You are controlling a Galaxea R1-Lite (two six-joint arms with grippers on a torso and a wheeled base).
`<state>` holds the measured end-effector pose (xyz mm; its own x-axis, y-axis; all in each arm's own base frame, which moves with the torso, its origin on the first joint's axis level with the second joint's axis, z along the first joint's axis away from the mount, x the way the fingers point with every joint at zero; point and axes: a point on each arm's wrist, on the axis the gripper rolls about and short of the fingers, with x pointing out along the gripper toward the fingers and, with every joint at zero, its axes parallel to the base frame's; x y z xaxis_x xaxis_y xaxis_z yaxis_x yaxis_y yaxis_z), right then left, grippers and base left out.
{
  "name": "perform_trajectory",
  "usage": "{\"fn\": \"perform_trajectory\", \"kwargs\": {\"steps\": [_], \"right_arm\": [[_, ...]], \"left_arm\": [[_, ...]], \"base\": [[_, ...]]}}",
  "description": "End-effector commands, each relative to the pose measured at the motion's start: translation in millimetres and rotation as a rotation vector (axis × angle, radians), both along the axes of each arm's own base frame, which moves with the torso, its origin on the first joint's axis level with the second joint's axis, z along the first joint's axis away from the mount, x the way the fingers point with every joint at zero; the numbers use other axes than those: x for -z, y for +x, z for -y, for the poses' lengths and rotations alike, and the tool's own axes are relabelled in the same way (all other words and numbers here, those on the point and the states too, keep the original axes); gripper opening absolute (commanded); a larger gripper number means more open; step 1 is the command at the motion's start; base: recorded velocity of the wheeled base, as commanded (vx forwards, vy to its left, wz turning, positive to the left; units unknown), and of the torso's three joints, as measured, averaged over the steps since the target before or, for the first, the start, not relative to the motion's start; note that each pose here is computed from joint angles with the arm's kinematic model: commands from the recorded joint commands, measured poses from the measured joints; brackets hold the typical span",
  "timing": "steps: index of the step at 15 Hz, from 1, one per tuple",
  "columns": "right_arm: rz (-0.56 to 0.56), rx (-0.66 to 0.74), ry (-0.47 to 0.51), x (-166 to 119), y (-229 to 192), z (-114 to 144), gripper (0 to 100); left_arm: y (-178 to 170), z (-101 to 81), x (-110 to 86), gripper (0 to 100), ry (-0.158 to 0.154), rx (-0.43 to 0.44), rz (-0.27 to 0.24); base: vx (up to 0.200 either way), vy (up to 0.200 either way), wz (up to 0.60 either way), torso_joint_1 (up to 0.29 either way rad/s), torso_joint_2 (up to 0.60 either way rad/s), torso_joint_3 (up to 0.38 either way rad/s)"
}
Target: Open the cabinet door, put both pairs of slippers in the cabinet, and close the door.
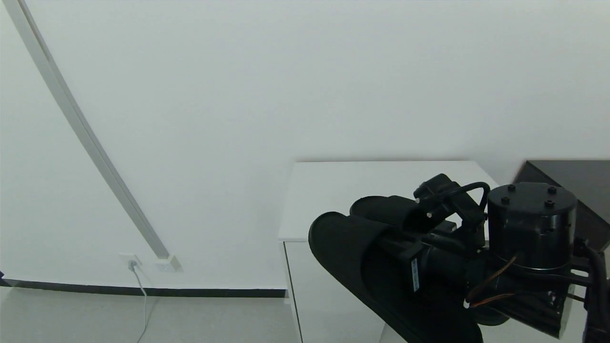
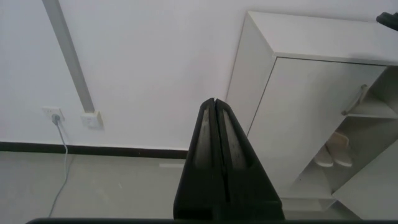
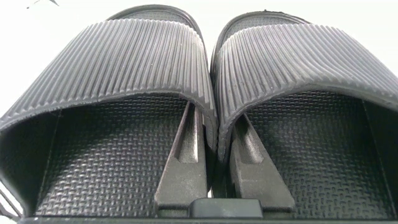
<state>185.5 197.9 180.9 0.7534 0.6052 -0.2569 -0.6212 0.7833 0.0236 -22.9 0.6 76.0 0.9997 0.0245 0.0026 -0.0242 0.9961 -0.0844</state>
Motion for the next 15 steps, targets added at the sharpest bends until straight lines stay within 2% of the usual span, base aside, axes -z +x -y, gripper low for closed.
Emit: {"fn": "perform_trajectory", "kwargs": {"steps": [1,5,15], "right_arm": [[-0.005,-0.002,-0.005,2.1,0.8,-1.5,0],[-0.008,-0.001,-0.009,3.3,0.4,-1.1,0],[-0.010,-0.001,-0.006,3.6,-0.3,-0.9,0]], "left_arm": [[0.1,0.0,0.1,0,0.000,0.000,-0.003],[0.1,0.0,-0.1,0,-0.001,0.000,-0.001],[0.1,0.0,0.1,0,0.002,0.001,-0.003]], "base": [[-0.200,0.000,0.00,-0.007,0.01,0.007],[-0.200,0.000,0.00,-0.004,0.00,0.004],[0.000,0.000,0.00,0.000,0.00,0.000]]}}
